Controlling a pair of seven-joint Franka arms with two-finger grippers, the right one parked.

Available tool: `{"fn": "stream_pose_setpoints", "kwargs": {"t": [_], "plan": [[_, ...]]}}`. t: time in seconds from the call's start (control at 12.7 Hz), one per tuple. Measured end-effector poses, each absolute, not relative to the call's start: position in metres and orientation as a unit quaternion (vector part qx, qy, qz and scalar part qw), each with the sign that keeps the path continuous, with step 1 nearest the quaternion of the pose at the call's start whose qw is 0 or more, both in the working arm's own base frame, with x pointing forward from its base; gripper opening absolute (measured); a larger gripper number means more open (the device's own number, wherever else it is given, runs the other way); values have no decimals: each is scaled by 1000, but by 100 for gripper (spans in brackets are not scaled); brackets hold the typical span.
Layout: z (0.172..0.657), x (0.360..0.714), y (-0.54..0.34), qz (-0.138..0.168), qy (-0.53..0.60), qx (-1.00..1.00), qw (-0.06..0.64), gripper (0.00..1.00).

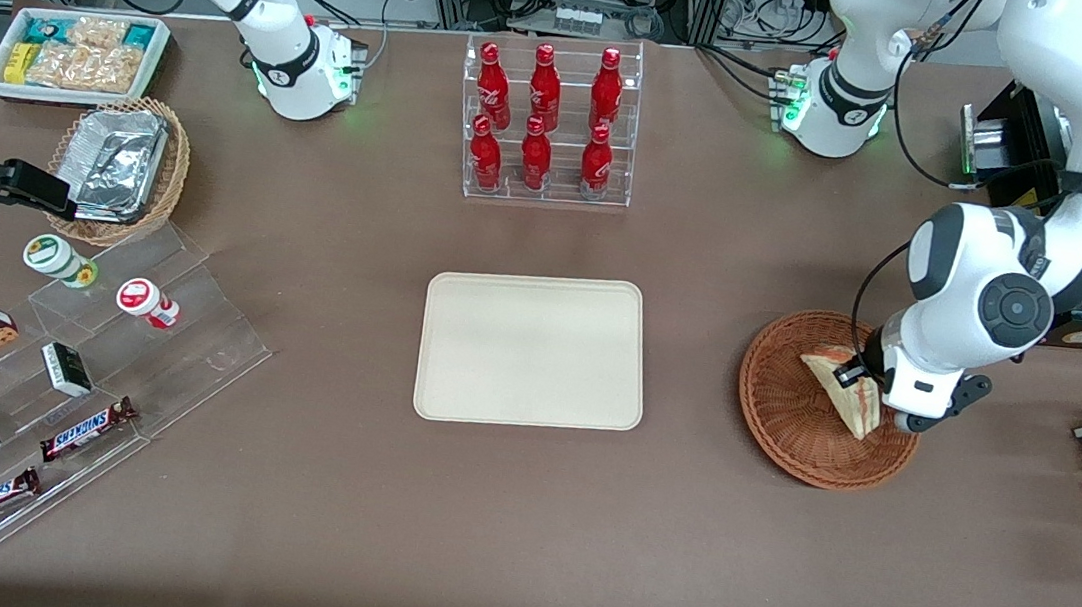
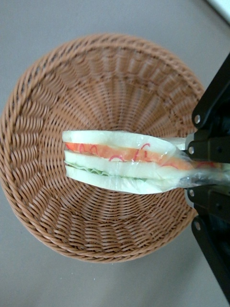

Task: Place sandwich from basket to tray
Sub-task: 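Lift the sandwich and carry it with the left gripper over the cream tray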

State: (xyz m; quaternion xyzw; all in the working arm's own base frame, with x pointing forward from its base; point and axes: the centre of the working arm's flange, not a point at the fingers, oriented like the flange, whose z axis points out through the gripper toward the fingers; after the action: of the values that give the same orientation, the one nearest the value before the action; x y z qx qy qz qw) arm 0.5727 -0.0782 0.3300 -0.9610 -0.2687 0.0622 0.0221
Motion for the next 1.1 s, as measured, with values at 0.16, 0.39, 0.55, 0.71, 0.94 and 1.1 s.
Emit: {"fn": "stream_pose_setpoints", "kwargs": {"t": [0.16, 0.39, 0.55, 0.71, 0.94, 1.1], "plan": [[355, 580, -105, 69, -241, -968, 26, 15], [370, 587, -141, 73, -207, -975, 26, 15], [366, 584, -169, 76, -183, -980, 25, 15], [362, 578, -201, 77, -157, -984, 26, 15], [357, 570, -250, 76, -119, -990, 26, 15], [351, 564, -281, 77, -97, -992, 27, 15]]}}
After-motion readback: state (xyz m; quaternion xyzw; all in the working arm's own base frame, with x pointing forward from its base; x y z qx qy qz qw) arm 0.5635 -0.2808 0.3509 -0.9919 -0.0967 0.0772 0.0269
